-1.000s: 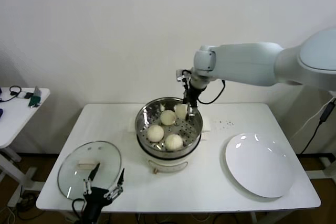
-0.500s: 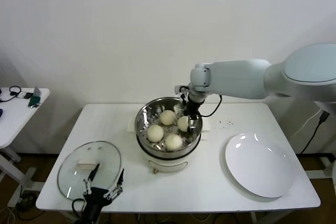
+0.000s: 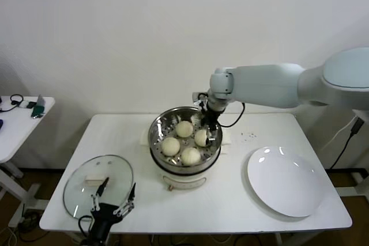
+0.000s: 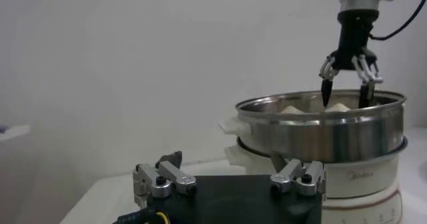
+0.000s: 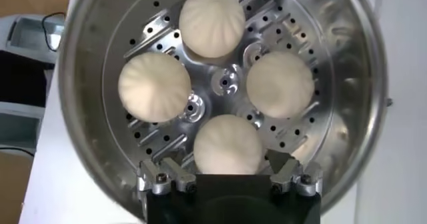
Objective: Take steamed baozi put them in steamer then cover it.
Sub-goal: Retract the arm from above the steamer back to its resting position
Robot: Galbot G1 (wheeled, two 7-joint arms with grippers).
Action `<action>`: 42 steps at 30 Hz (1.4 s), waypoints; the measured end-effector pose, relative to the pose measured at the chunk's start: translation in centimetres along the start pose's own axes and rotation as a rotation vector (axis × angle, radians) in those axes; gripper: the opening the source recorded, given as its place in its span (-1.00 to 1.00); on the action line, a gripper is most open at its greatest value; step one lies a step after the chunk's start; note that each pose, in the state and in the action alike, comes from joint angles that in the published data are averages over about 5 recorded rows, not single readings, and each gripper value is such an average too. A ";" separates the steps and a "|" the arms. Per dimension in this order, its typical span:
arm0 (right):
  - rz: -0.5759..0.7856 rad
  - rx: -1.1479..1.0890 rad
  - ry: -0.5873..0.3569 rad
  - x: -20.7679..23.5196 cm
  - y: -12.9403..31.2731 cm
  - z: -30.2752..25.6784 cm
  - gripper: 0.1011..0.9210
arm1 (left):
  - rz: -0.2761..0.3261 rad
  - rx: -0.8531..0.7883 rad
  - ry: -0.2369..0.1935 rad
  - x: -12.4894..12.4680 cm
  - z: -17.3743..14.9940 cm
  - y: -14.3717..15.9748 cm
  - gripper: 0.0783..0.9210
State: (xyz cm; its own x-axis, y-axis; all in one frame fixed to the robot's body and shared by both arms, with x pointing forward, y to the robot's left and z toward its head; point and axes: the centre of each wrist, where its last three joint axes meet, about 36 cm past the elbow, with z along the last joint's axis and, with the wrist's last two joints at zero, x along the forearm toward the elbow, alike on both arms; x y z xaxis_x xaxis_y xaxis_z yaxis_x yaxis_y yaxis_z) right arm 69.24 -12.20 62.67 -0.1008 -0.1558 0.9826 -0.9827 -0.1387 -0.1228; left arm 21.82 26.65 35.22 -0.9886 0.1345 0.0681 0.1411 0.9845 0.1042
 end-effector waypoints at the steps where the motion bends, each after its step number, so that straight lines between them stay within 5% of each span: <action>1: 0.008 0.003 -0.005 0.6 0.0 0.2 0.76 | -0.003 -0.006 -0.002 -0.1 0.0 0.1 0.77; 13: 0.258 0.036 -0.208 5.5 3.6 5.8 0.76 | -0.018 -0.071 -0.030 -1.0 -0.1 0.5 0.77; 27: 0.706 -0.144 -0.675 -0.8 12.7 14.4 0.76 | -0.012 -0.088 -0.046 -0.9 -0.8 -0.9 0.77; 42: 1.003 -0.484 -0.993 -8.6 21.7 17.8 0.76 | -0.015 -0.125 -0.051 -1.2 -1.2 -1.8 0.77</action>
State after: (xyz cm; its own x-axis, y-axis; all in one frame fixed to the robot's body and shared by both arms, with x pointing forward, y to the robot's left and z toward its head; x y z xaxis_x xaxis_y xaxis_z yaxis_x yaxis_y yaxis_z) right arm 51.56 -31.25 49.06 -0.8000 -0.6000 0.0016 -0.5450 0.7255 -0.4202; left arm 22.82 24.59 36.17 -0.9916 0.1282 0.0152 0.1283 0.9652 0.2277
